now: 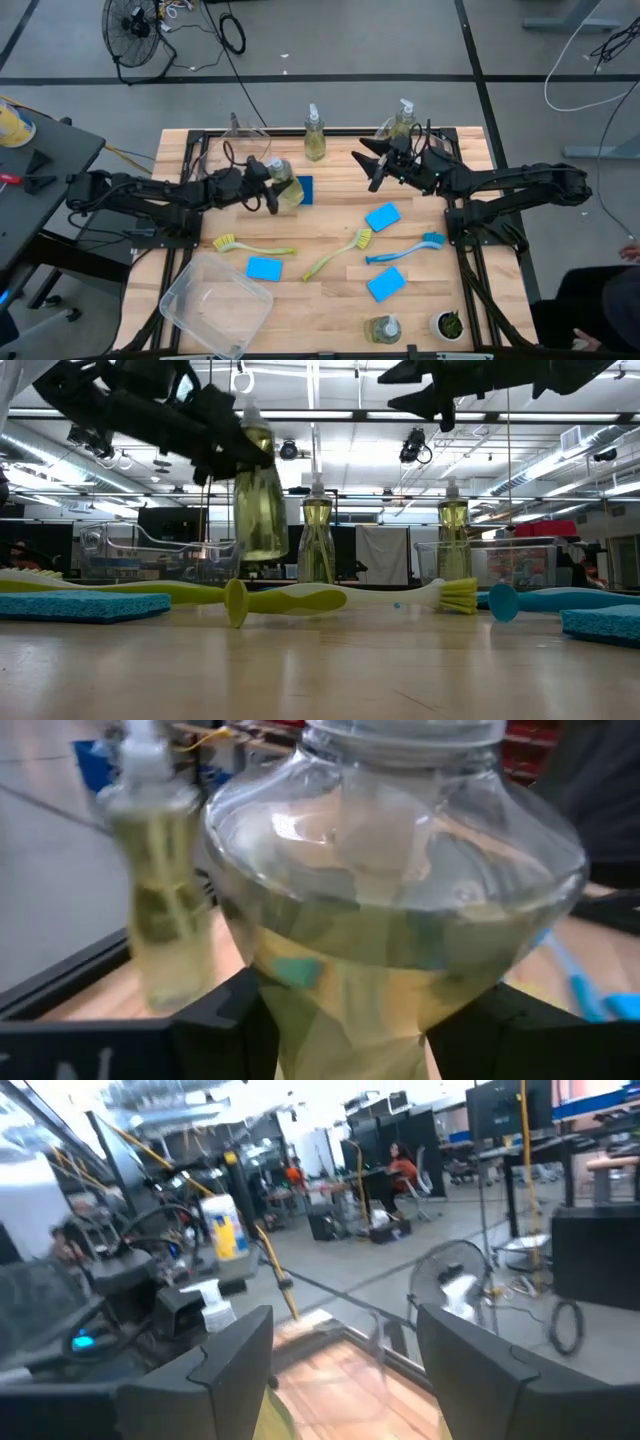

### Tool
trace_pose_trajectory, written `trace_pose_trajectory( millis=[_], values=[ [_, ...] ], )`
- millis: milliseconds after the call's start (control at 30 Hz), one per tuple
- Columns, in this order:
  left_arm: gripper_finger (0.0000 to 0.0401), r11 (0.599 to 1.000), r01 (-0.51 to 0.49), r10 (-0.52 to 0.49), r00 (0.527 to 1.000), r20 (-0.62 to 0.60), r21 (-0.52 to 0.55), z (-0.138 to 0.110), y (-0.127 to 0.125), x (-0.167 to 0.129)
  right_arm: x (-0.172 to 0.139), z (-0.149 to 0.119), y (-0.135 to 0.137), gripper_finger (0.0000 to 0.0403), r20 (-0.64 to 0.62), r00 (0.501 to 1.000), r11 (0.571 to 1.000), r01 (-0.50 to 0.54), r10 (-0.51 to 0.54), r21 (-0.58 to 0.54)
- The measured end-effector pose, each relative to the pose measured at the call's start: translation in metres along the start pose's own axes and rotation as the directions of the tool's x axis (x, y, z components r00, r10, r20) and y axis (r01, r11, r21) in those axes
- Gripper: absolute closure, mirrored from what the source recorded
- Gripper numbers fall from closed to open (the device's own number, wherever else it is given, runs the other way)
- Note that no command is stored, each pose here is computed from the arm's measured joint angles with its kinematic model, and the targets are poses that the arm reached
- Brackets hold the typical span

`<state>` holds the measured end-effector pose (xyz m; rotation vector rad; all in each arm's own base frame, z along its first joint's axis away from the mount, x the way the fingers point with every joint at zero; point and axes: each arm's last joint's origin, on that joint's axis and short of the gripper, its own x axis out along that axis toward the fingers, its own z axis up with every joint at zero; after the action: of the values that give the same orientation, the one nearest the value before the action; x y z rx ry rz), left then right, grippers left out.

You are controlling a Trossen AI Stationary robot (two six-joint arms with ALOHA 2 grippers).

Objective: Pick & Place Kitchen Sink Supplies
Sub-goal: Put the yellow dish soap bottle into the right transparent bin

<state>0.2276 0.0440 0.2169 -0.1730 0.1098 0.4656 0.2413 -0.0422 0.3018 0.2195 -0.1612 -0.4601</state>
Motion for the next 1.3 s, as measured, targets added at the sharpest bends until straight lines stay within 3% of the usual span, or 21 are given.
trace_pose_trajectory(
  millis=[167, 367, 567, 933, 1133, 1300],
  values=[
    [0.0204, 0.994, 0.107, -0.107, 0.994, 0.014, -0.005, 0.021, -0.009, 0.005, 0.006, 0.022, 0.007, 0.0154, 0.015, 1.0, 1.0, 0.001, -0.002, 0.021],
    [0.0201, 0.986, 0.16, -0.16, 0.987, -0.021, 0.033, 0.038, -0.015, 0.008, 0.01, 0.052, 0.015, 0.0153, -0.038, 0.999, 1.0, 0.017, -0.017, -0.003],
    [0.02, 0.979, 0.201, -0.2, 0.979, -0.024, 0.038, 0.047, -0.018, 0.01, 0.01, 0.066, 0.021, 0.0149, -0.143, 0.985, 0.995, -0.094, 0.096, 0.02],
    [0.0197, 0.956, 0.293, -0.288, 0.952, -0.105, 0.034, 0.044, -0.031, 0.043, 0.014, 0.059, 0.025, 0.0148, -0.191, 0.962, 0.98, -0.194, 0.197, 0.037],
    [0.0196, 0.938, 0.347, -0.341, 0.932, -0.119, 0.028, 0.05, -0.041, 0.065, 0.025, 0.041, 0.03, 0.0148, -0.284, 0.908, 0.946, -0.324, 0.307, -0.012],
    [0.0195, 0.918, 0.396, -0.391, 0.913, -0.113, 0.023, 0.056, -0.049, 0.079, 0.035, 0.028, 0.031, 0.0148, -0.323, 0.892, 0.938, -0.344, 0.316, -0.034]
  ],
)
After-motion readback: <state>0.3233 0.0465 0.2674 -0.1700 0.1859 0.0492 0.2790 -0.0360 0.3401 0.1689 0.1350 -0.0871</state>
